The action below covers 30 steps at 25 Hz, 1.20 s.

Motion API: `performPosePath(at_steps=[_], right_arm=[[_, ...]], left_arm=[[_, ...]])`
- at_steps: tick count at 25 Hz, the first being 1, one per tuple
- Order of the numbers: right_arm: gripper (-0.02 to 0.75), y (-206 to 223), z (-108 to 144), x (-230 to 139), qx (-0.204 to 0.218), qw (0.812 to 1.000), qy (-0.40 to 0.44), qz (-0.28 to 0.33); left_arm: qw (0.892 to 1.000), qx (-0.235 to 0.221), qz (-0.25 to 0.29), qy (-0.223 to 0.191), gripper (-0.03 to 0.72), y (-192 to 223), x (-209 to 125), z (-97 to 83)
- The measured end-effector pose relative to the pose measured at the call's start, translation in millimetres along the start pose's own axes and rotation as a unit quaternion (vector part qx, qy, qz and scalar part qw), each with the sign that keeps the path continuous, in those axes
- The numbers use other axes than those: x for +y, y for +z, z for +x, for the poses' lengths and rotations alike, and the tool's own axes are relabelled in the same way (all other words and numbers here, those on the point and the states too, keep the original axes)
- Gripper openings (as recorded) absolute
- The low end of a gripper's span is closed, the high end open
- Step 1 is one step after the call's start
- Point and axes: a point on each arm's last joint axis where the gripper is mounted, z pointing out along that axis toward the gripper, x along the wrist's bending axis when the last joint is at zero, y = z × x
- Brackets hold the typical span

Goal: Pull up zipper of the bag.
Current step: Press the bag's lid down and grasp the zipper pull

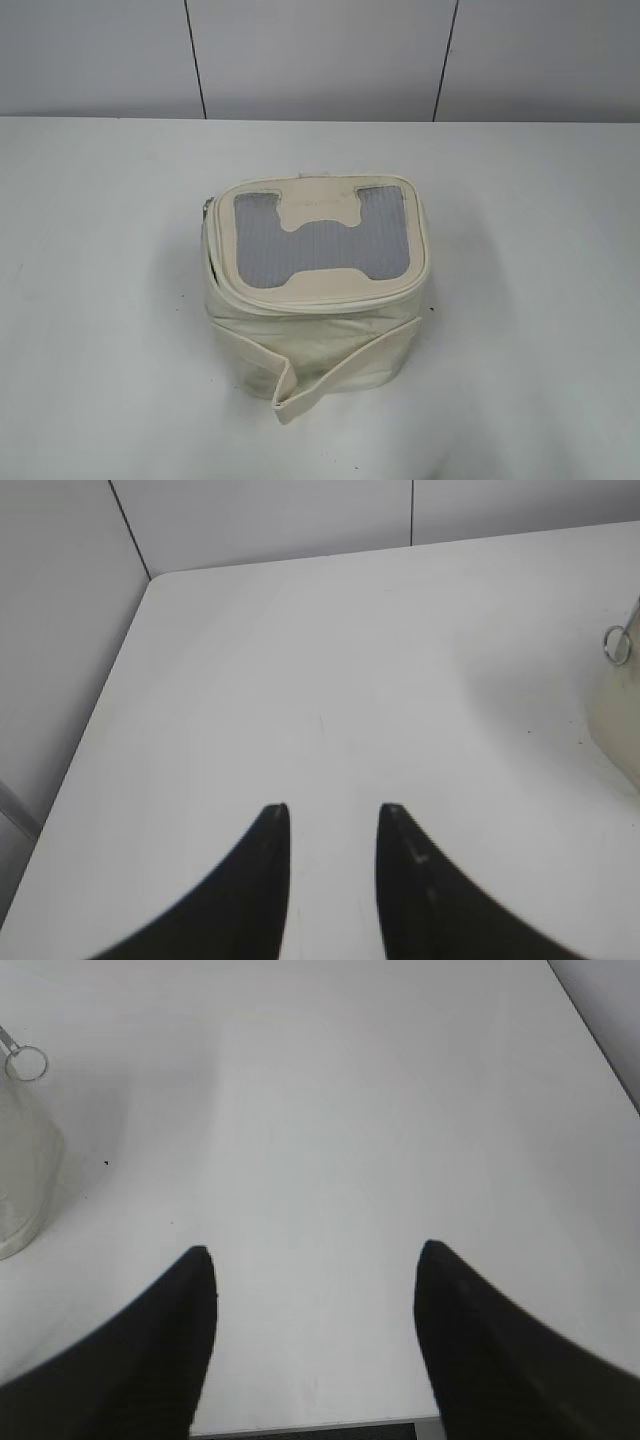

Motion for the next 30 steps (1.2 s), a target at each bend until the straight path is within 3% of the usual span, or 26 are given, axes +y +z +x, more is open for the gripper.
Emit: performPosePath(at_steps=[19, 26, 30], right_arm=[[0.493, 7.8, 0.6, 13.9, 0.000, 1.000, 0.001, 0.008], [0.492, 37.3, 1.6, 44.4, 0.002, 1.000, -0.025, 0.001], [0.492, 53.3, 6.6, 61.3, 0.030, 0.997, -0.066, -0.007]], left_arm=[[1.000, -0.007, -0.020, -0.004, 0.237, -2.1, 11.1, -0.3], [0.996, -0.053, -0.058, -0.050, 0.237, 16.7, 45.0, -5.5], [0.991, -0.095, -0.015, -0.094, 0.238, 43.2, 57.6, -11.1]])
